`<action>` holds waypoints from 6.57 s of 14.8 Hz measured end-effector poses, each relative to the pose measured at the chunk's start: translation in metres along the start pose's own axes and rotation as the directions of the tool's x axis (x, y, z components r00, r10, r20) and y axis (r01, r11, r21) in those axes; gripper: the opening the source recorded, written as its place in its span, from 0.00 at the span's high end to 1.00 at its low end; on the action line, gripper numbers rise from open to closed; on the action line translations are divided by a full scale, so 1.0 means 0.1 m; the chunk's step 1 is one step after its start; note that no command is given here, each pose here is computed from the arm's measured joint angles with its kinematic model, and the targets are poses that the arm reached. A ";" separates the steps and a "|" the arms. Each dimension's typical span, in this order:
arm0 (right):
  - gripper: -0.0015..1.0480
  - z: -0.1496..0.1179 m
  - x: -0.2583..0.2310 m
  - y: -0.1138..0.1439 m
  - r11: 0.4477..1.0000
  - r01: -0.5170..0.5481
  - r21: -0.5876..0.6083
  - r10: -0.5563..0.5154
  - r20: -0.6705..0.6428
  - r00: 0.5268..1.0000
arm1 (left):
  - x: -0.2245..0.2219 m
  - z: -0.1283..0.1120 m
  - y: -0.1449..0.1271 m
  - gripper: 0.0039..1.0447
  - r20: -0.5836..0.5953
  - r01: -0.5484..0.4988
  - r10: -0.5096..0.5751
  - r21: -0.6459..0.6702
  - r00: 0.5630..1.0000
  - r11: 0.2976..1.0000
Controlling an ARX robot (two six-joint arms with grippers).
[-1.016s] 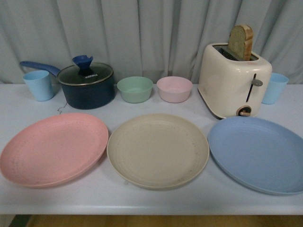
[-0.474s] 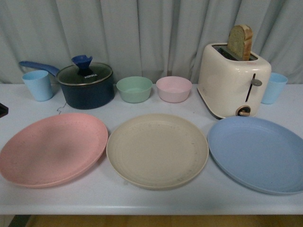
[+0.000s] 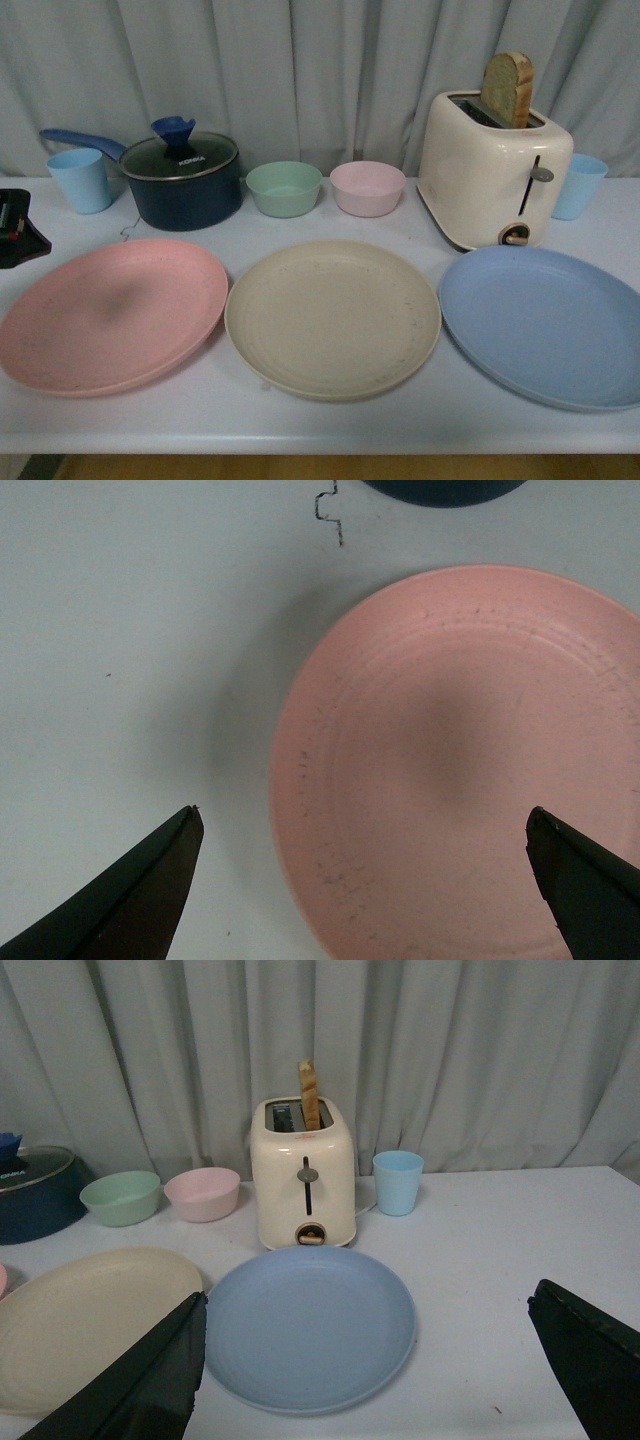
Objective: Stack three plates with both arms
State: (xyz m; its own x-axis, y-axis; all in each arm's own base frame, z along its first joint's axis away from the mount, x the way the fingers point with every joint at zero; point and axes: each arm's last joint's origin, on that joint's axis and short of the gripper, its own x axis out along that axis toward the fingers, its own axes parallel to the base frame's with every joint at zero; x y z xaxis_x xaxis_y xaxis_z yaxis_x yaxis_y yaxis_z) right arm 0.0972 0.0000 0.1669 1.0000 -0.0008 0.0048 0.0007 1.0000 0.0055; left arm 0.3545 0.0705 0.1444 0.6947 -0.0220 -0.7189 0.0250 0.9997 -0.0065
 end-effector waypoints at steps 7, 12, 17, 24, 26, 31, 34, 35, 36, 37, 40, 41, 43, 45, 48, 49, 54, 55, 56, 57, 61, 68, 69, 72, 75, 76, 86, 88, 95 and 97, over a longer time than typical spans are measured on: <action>0.06 0.00 0.00 0.00 1.000 0.000 0.000 0.000 0.000 1.000 | 0.53 -0.31 0.21 0.11 -0.124 0.033 -0.035 -0.018 0.992 0.999; 0.06 0.00 0.00 0.00 1.000 0.000 0.000 0.000 0.000 1.000 | 0.65 -0.37 0.38 0.47 -0.143 0.044 -0.053 -0.062 0.988 0.997; 0.06 0.00 0.00 0.00 1.000 0.000 0.000 0.000 0.000 1.000 | 0.64 -0.37 0.50 0.98 -0.135 0.047 -0.068 -0.158 0.988 0.986; 0.06 0.00 0.00 0.00 1.000 0.000 0.000 0.000 0.000 1.000 | -0.10 0.06 0.44 0.98 -0.016 -0.049 0.047 -0.144 0.999 0.988; 0.06 0.00 0.00 0.00 1.000 0.000 0.000 0.000 0.000 1.000 | -0.33 0.26 0.22 0.98 0.032 -0.049 0.053 -0.117 0.998 0.992; 0.06 0.00 0.00 0.00 1.000 0.000 0.000 0.000 0.000 1.000 | -0.27 0.41 -0.82 0.98 0.019 0.068 -0.067 -0.026 0.998 0.997; 0.06 0.00 0.00 0.00 1.000 0.000 0.000 0.000 0.000 1.000 | -0.05 0.40 -1.42 0.98 -0.016 0.146 -0.146 0.009 0.989 0.989; 0.06 0.00 0.00 0.00 1.000 0.000 0.000 0.000 0.000 1.000 | 0.02 0.39 -1.59 0.98 -0.030 0.170 -0.169 0.021 0.985 0.985; 0.06 0.00 0.00 0.00 1.000 0.000 0.000 0.000 0.000 1.000 | 0.08 0.40 -1.69 0.98 -0.038 0.184 -0.183 0.031 0.982 0.982; 0.06 0.00 0.00 0.00 1.000 0.000 0.000 0.000 0.000 1.000 | 0.15 0.41 -1.76 0.98 -0.040 0.190 -0.188 0.032 0.981 0.981; 0.06 0.00 0.00 0.00 1.000 0.000 0.000 0.000 0.000 1.000 | 0.31 0.40 -1.81 0.98 -0.053 0.180 -0.179 0.019 0.982 0.983; 0.06 0.00 0.00 0.00 1.000 0.000 0.000 0.000 0.000 1.000 | 0.38 0.38 -1.82 0.98 -0.060 0.175 -0.174 0.019 0.983 0.984; 0.06 0.00 0.00 0.00 1.000 0.000 0.000 0.000 0.000 1.000 | 0.49 0.30 -1.82 0.98 -0.080 0.176 -0.174 0.017 0.982 0.984; 0.06 0.00 0.00 0.00 1.000 0.000 0.000 0.000 0.000 1.000 | 0.52 0.29 -1.80 0.98 -0.086 0.176 -0.175 0.002 0.981 0.984; 0.06 0.00 0.00 0.00 1.000 0.000 0.000 0.000 0.000 1.000 | 0.47 0.32 -1.76 0.63 -0.063 0.195 -0.195 -0.014 0.979 0.981; 0.06 0.00 0.00 0.00 1.000 0.000 0.000 0.000 0.000 1.000 | 0.41 0.31 -1.73 0.53 -0.058 0.188 -0.188 -0.003 0.981 0.982; 0.06 0.00 0.00 0.00 1.000 0.000 0.000 0.000 0.000 1.000 | -1.11 0.43 -1.21 0.07 0.430 0.040 -0.121 0.192 0.895 0.981; 0.06 0.00 0.00 0.00 1.000 0.000 0.000 0.000 0.000 1.000 | -1.41 0.44 -1.19 0.06 0.521 0.018 -0.122 0.201 0.845 0.979; 0.06 0.00 0.00 0.00 1.000 0.000 0.000 0.000 0.000 1.000 | -1.60 0.46 -1.17 0.17 0.710 -0.040 -0.039 0.094 0.703 0.995; 0.06 0.00 0.00 0.00 1.000 0.000 0.000 0.000 0.000 1.000 | -1.60 0.26 -1.12 0.29 0.752 -0.035 -0.003 0.034 0.659 0.999; 0.06 0.00 0.00 0.00 1.000 0.000 0.000 0.000 0.000 1.000 | -1.52 -0.44 -0.93 0.76 0.728 -0.029 0.029 -0.013 0.685 0.999; 0.06 0.00 0.00 0.00 1.000 0.000 0.000 0.000 0.000 1.000 | -1.62 -1.09 -0.76 0.99 0.710 -0.022 0.022 -0.009 0.704 1.000; 0.06 0.00 0.00 0.00 1.000 0.000 0.000 0.000 0.000 1.000 | -1.63 -1.16 -0.76 0.99 0.706 -0.022 0.023 -0.010 0.708 1.000; 0.06 0.00 0.00 0.00 1.000 0.000 0.000 0.000 0.000 1.000 | -1.69 -1.29 -0.76 0.99 0.712 -0.023 0.023 -0.011 0.702 1.000; 0.06 0.00 0.00 0.00 1.000 0.000 0.000 0.000 0.000 1.000 | -1.69 -1.42 -0.76 0.99 0.724 -0.022 0.023 -0.011 0.689 1.000; 0.06 0.00 0.00 0.00 1.000 0.000 0.000 0.000 0.000 1.000 | -1.69 -1.44 -0.76 0.99 0.710 -0.024 0.025 -0.011 0.704 1.000; 0.06 0.00 0.00 0.00 1.000 0.000 0.000 0.000 0.000 1.000 | -1.86 -1.56 -0.77 0.99 0.729 -0.023 0.024 -0.011 0.684 1.000; 0.06 0.00 0.00 0.00 1.000 0.000 0.000 0.000 0.000 1.000 | -1.87 -1.58 -0.77 0.99 0.726 -0.022 0.023 -0.011 0.687 1.000; 0.06 0.00 0.00 0.00 1.000 0.000 0.000 0.000 -0.001 1.000 | -1.93 -1.68 -0.77 0.99 0.721 -0.022 0.024 -0.012 0.693 1.000; 0.06 0.00 0.00 0.00 1.000 0.000 0.000 0.000 0.000 1.000 | -1.93 -1.68 -0.77 0.99 0.719 -0.022 0.024 -0.012 0.694 1.000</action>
State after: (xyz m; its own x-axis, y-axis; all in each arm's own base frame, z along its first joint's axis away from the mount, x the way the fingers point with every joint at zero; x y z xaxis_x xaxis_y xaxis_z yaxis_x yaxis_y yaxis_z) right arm 0.0972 0.0000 0.1668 1.0000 -0.0008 0.0044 0.0007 1.0000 0.0055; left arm 0.0975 -0.0002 0.1666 1.0000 -0.0011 0.0006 0.0011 1.0000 0.0013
